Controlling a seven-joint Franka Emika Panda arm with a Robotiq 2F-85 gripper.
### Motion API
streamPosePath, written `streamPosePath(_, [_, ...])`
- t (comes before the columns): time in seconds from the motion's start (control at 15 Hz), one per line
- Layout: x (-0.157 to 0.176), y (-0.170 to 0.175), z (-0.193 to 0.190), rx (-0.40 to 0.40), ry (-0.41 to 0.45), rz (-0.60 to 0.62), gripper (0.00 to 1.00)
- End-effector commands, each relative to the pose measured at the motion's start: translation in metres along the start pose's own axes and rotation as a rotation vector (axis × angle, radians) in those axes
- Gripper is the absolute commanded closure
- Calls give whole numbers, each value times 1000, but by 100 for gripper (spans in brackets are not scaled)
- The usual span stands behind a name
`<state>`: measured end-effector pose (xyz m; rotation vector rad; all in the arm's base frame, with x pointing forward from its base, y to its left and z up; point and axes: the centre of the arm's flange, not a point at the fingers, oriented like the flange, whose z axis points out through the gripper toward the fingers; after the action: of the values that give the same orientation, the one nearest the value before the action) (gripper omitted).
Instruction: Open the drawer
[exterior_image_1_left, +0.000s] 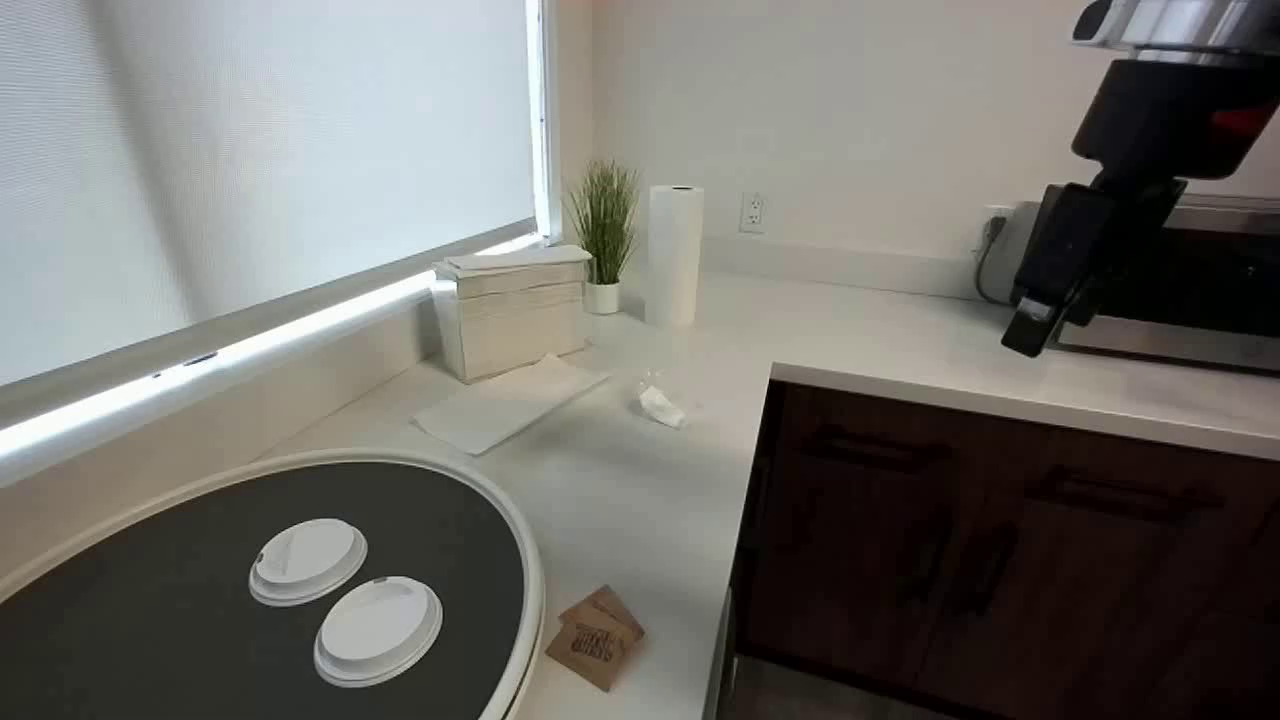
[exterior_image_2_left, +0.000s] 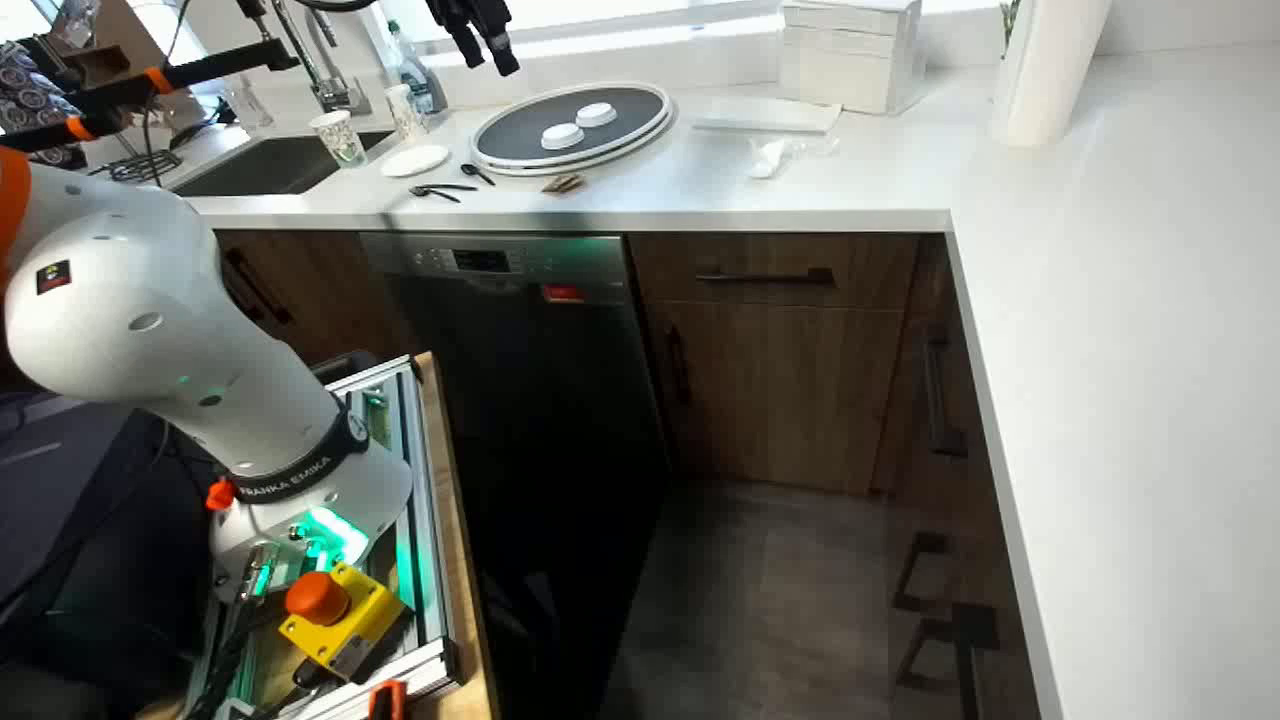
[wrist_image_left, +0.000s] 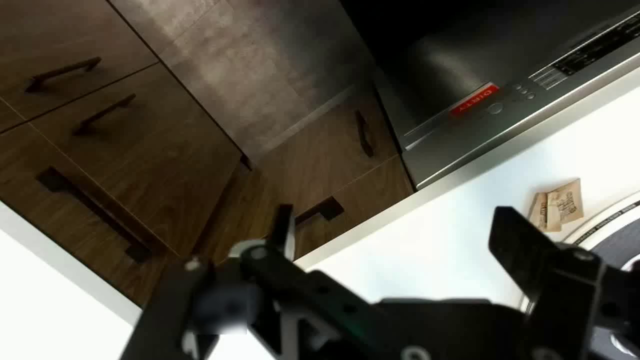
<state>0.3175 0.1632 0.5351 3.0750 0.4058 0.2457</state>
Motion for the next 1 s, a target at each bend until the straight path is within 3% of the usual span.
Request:
streamPosePath(0.0, [0, 0, 0, 0, 0, 0, 0])
streamPosePath(0.67, [3, 7, 1, 12, 12, 10, 0])
streamPosePath(0.93, [22, 59, 15, 167, 73, 171, 0])
